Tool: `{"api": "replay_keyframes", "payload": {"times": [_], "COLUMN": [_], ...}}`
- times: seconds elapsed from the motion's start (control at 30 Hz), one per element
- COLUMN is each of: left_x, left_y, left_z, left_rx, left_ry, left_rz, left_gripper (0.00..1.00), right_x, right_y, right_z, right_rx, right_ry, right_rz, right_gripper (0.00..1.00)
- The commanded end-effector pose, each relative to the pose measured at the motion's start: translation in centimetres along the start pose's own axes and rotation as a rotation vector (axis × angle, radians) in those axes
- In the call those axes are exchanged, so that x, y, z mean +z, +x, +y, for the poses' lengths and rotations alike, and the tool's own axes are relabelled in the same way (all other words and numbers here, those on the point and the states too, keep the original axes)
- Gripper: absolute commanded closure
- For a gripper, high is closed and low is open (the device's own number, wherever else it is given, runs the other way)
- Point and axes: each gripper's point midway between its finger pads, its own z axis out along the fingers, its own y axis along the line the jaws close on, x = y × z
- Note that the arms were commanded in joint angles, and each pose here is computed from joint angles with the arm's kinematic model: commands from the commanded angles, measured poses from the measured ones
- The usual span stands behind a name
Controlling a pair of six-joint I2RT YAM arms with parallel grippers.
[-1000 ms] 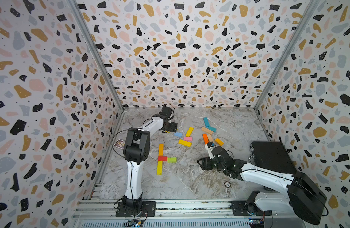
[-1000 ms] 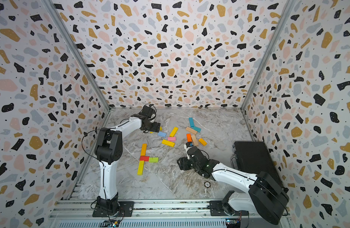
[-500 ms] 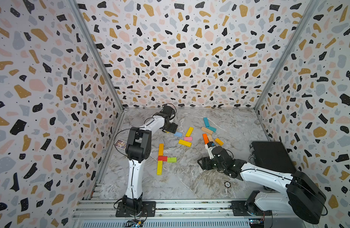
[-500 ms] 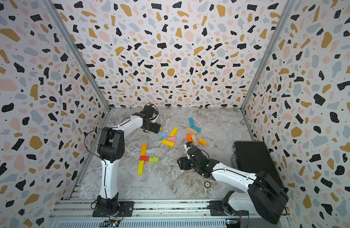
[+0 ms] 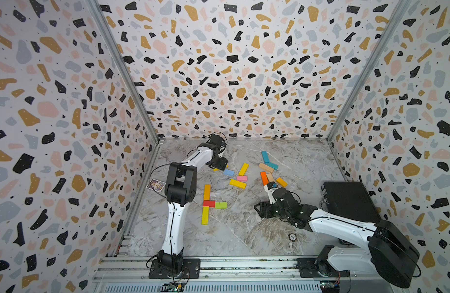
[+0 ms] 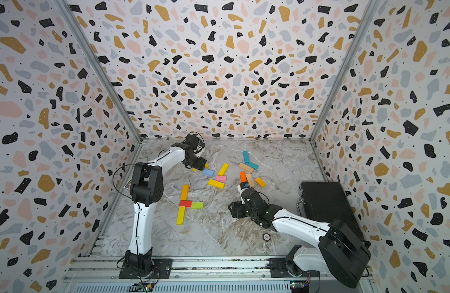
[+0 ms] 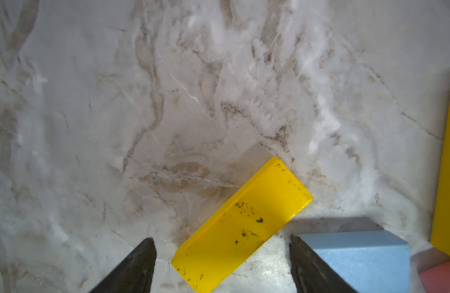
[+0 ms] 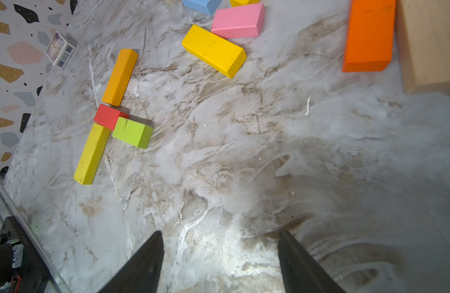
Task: Assemble the letter h with building blocks
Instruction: Pick up the building block from the center of the board.
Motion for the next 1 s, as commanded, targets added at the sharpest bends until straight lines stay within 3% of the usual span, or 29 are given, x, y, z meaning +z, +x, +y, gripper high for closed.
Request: {"api": "replay_keyframes", "payload": {"times": [0.0, 0.23, 0.4, 0.53, 0.77, 0.97], "left_x": [1.0, 2.1, 1.9, 0.9, -4.1, -12.3], "left_y": [0.3, 0.4, 0.0, -1.1, -4.8, -4.5], "left_z": [-0.1, -0.9, -1.3, -1.2, -1.1, -1.8], "left_rx": [0.007, 0.013, 0.005, -0.025, -0.135, -0.273], "left_ry": [0.022, 0.072, 0.099, 0.096, 0.095, 0.082], "left_rz": [0.033, 0.083, 0.081, 0.038, -0.119, -0.266], "left_gripper": [0.20, 0.28, 0.43, 0.62, 0.87, 0.95], "right_x": [0.0, 0.0, 0.0, 0.1, 0.4, -0.1], "right_y": [-0.1, -0.2, -0.3, -0.3, -0.1, -0.3], "right_z": [-0.4, -0.7, -0.9, -1.0, -1.7, -2.5], "right_rx": [0.005, 0.012, 0.015, 0.021, 0.024, 0.030], "right_ry": [0.012, 0.021, 0.027, 0.031, 0.055, 0.081], "right_rz": [-0.007, -0.013, -0.017, -0.015, -0.010, -0.032], "right_gripper": [0.27, 0.27, 0.27, 0.26, 0.26, 0.26]}}
